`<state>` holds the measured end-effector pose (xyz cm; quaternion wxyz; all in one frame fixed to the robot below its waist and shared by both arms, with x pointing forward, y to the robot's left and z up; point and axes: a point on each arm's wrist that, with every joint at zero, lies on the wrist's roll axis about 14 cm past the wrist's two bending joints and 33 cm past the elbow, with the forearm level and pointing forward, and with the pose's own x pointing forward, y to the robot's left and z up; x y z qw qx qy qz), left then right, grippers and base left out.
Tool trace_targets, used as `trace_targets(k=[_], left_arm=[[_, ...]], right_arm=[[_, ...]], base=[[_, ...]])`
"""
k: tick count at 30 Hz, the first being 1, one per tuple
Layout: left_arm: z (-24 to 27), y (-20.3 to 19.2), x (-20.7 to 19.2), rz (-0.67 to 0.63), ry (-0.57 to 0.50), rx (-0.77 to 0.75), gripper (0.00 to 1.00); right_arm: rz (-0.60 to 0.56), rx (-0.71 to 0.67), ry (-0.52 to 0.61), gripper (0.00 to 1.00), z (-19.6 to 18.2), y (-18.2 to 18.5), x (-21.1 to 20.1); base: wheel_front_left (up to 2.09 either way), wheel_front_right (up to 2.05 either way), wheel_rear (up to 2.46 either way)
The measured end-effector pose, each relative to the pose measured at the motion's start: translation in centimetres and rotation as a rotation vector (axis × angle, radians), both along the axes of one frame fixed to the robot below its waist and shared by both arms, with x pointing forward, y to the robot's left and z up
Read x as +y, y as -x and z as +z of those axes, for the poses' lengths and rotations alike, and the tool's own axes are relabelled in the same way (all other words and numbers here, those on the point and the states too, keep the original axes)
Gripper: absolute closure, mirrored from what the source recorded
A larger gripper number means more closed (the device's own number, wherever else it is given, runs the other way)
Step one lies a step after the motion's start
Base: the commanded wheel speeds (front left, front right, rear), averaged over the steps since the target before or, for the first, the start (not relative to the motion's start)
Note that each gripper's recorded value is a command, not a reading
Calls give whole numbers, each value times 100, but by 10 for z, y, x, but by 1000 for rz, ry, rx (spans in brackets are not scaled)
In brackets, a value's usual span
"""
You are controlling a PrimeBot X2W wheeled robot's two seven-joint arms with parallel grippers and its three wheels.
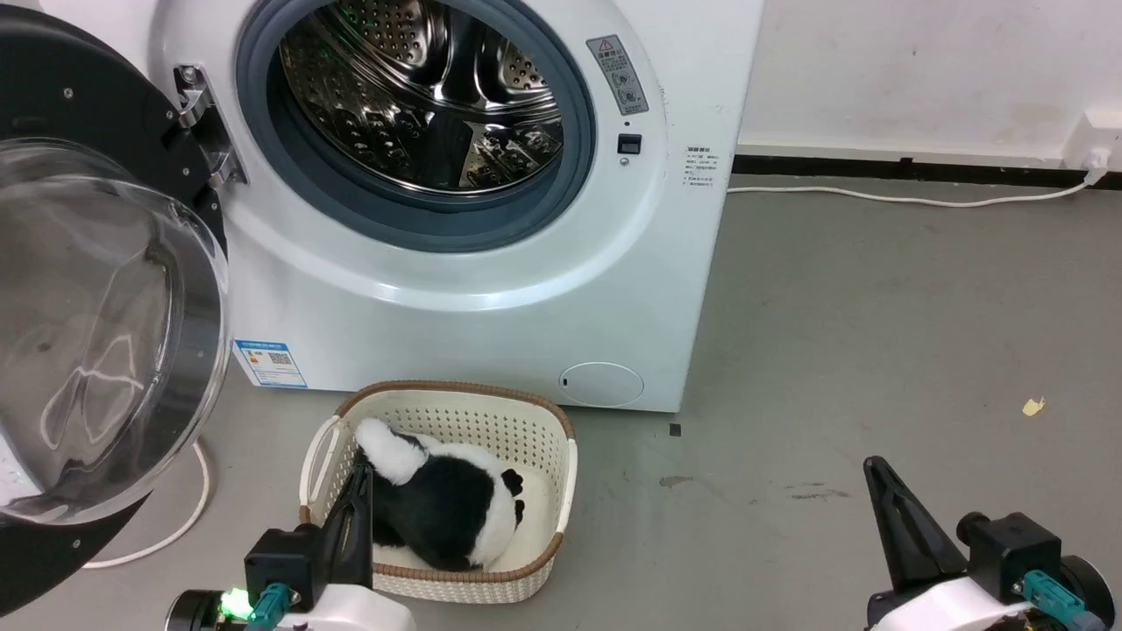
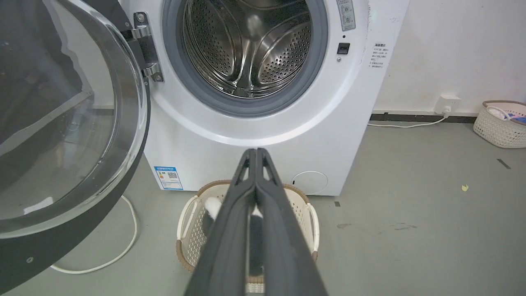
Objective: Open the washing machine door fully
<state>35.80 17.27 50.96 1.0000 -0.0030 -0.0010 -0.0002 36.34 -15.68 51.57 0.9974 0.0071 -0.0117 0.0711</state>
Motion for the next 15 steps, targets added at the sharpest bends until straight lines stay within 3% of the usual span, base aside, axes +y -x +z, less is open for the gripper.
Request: trace_targets(k=[15], left_arm=[[4, -3, 3, 1, -17, 2, 100]], right_arm=[[-3, 9, 19, 100, 3, -3, -1]], base=[[0, 0, 0]])
